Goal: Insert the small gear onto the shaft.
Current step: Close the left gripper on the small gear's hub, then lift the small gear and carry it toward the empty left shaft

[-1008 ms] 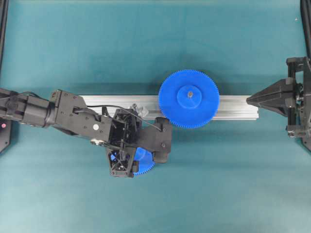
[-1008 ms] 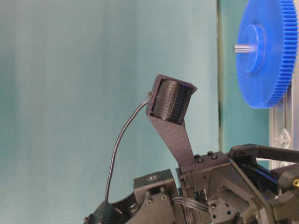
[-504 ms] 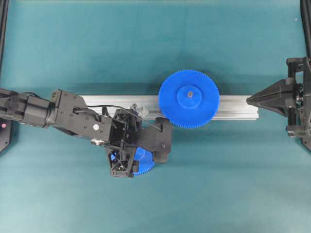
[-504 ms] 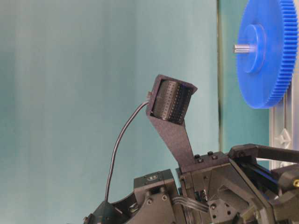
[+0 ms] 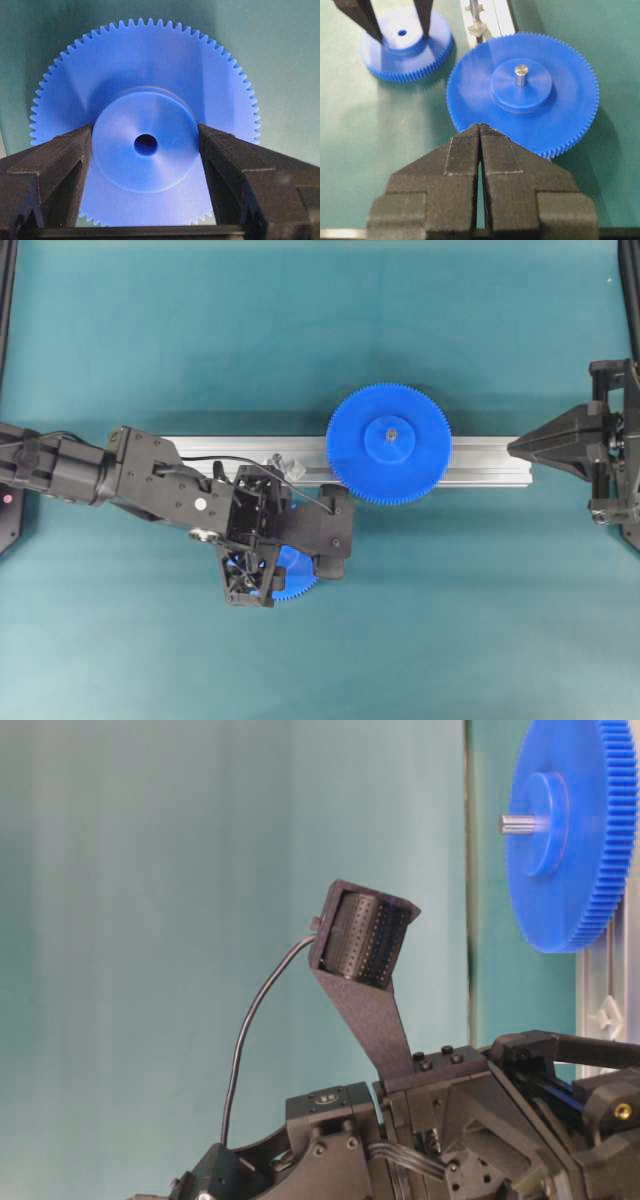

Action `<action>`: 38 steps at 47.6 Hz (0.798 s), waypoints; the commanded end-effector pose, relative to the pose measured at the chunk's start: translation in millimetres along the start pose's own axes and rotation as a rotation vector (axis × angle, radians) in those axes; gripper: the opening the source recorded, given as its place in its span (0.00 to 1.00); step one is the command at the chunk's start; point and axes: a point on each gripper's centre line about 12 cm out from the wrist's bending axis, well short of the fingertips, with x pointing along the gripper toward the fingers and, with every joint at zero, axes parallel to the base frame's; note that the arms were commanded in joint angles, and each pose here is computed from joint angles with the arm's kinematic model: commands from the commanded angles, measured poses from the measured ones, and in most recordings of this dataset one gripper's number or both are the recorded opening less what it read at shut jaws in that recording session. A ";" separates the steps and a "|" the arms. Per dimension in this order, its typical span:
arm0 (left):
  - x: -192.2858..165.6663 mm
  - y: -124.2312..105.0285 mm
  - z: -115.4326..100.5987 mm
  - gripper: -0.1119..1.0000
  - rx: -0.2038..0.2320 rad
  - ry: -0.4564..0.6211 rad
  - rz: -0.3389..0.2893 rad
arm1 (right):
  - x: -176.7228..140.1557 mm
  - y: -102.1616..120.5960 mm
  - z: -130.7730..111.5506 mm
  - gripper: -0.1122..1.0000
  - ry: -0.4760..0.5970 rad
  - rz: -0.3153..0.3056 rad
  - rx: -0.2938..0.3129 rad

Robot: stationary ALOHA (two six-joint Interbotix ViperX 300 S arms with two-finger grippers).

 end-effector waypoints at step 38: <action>-54.5 -0.5 41.0 0.72 -0.008 -0.091 -0.001 | 0.8 -0.5 0.9 0.12 -0.008 -0.002 0.035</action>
